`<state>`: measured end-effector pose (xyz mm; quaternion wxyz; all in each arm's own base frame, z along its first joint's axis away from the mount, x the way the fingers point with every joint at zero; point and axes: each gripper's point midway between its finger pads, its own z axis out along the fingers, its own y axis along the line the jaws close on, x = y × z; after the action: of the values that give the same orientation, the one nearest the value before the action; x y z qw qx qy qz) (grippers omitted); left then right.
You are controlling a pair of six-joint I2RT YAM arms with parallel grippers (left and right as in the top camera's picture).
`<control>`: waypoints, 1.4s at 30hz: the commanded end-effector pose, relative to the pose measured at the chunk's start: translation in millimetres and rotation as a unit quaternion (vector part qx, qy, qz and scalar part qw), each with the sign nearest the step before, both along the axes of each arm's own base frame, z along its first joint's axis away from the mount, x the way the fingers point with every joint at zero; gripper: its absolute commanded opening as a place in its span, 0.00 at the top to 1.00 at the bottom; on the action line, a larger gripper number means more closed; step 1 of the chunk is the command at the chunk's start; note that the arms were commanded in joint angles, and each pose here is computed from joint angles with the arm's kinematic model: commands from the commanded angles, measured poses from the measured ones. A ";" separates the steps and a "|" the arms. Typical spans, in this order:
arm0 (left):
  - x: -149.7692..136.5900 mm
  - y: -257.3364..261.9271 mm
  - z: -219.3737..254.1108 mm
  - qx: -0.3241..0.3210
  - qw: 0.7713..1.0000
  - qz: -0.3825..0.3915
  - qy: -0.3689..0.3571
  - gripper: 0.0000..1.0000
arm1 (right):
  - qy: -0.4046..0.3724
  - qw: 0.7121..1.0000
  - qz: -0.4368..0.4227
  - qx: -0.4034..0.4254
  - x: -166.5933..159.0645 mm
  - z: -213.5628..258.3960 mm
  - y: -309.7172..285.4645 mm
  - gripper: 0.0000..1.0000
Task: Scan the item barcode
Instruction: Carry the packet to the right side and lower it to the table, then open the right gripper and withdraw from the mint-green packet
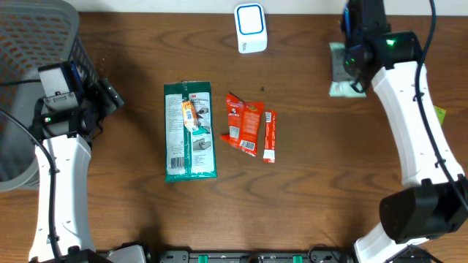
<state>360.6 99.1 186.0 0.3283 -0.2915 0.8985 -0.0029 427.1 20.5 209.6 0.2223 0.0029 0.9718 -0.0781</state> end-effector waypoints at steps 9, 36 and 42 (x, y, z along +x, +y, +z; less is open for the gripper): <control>-0.1 5.4 11.7 0.007 1.000 0.010 -0.014 0.12 | 0.076 0.988 -0.131 0.028 -35.1 -123.4 -87.7 0.99; -0.1 5.4 11.7 0.007 1.000 0.010 -0.014 0.12 | 0.068 0.979 -0.123 0.147 -41.7 -163.4 -76.8 0.82; -0.1 5.4 11.7 0.007 1.000 0.010 -0.014 0.12 | 0.060 0.983 -0.146 0.088 -56.5 -195.9 -96.6 0.77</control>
<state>360.7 99.1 186.1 0.3285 -0.2915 0.8984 -0.0029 382.6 -65.9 25.5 0.1529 0.1520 0.9764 0.0108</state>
